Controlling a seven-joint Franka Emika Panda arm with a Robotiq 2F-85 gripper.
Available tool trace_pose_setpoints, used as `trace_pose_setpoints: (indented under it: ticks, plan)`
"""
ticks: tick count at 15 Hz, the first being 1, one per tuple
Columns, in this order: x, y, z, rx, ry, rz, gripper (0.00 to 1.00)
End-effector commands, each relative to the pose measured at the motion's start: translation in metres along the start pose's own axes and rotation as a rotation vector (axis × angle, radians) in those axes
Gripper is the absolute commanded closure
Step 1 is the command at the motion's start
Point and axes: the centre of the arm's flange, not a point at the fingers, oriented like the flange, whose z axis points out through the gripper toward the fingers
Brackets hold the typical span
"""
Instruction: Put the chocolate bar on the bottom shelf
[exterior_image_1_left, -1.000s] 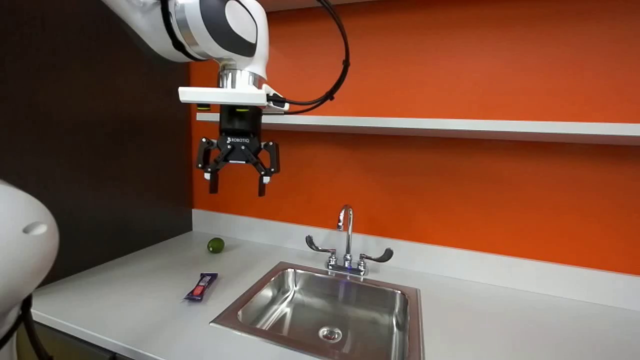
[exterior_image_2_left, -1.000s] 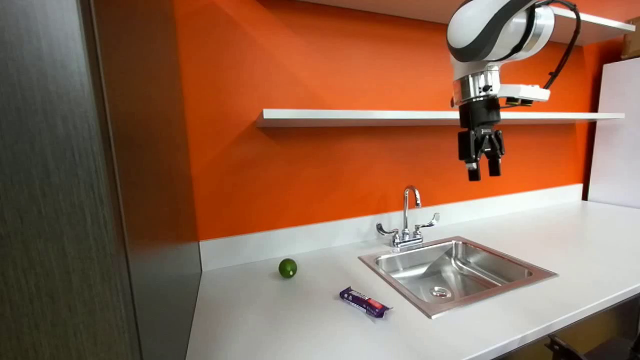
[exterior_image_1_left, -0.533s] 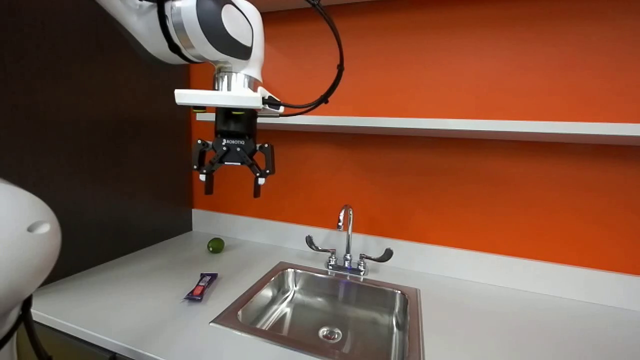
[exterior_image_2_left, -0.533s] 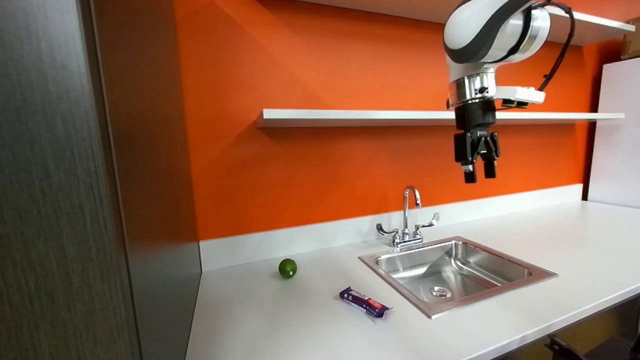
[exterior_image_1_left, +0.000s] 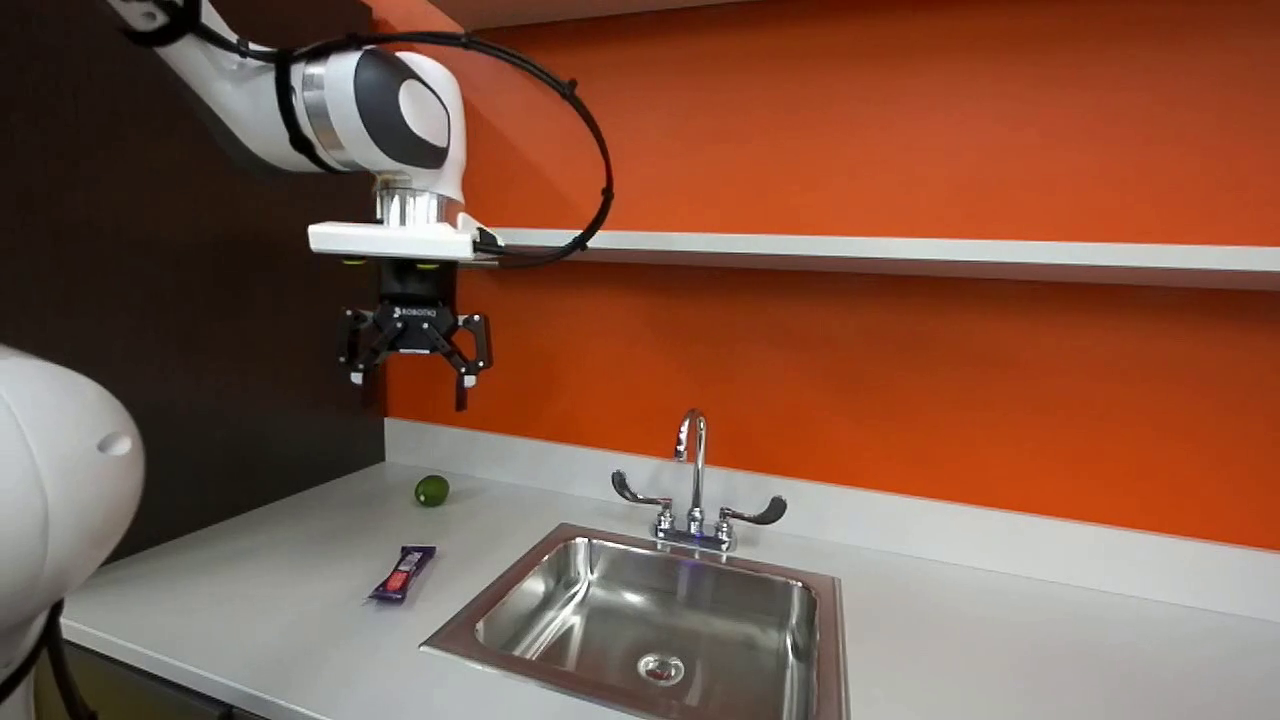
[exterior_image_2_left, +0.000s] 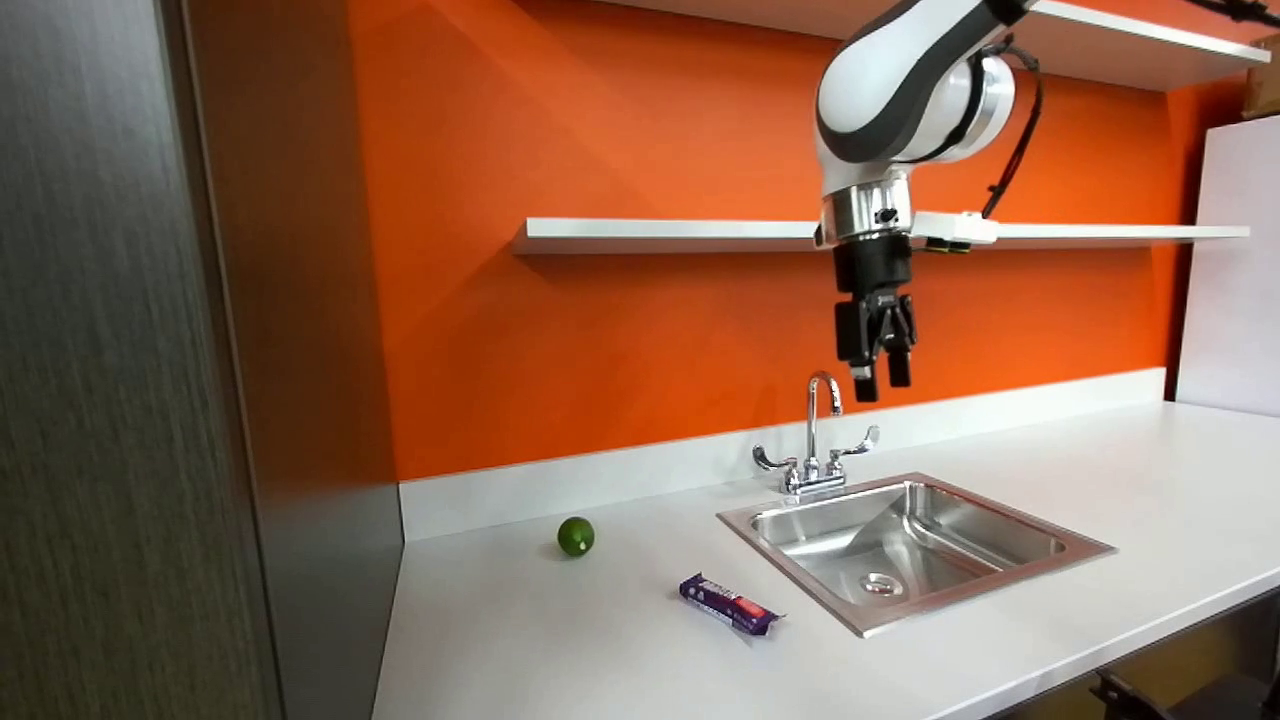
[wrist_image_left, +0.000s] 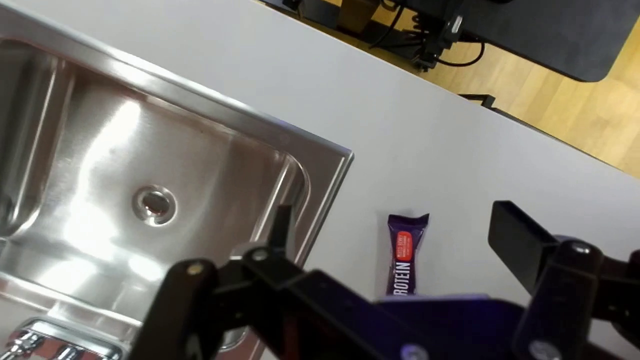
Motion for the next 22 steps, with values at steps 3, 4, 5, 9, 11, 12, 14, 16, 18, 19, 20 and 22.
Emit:
trace_pose_setpoints:
  ticks: [3, 4, 5, 9, 11, 12, 14, 16, 18, 19, 20, 22]
  plan:
    - [0.068, -0.020, 0.038, 0.030, 0.038, -0.009, 0.00]
    - [0.080, -0.019, 0.048, 0.031, 0.046, -0.004, 0.00]
    - [0.088, -0.019, 0.057, 0.029, 0.050, -0.001, 0.00]
    - [0.119, -0.017, 0.094, 0.022, 0.047, 0.002, 0.00]
    - [0.134, -0.019, 0.112, 0.030, 0.038, -0.001, 0.00]
    - [0.139, -0.020, 0.121, 0.032, 0.033, -0.005, 0.00]
    - [0.146, -0.022, 0.136, 0.039, 0.019, -0.007, 0.00]
    - [0.153, -0.026, 0.149, 0.045, 0.003, -0.009, 0.00]
    - [0.156, -0.030, 0.160, 0.057, -0.011, -0.014, 0.00]
    - [0.159, -0.034, 0.167, 0.054, -0.022, -0.017, 0.00]
    - [0.160, -0.036, 0.172, 0.059, -0.029, -0.024, 0.00]
    - [0.163, -0.043, 0.181, 0.065, -0.041, -0.037, 0.00]
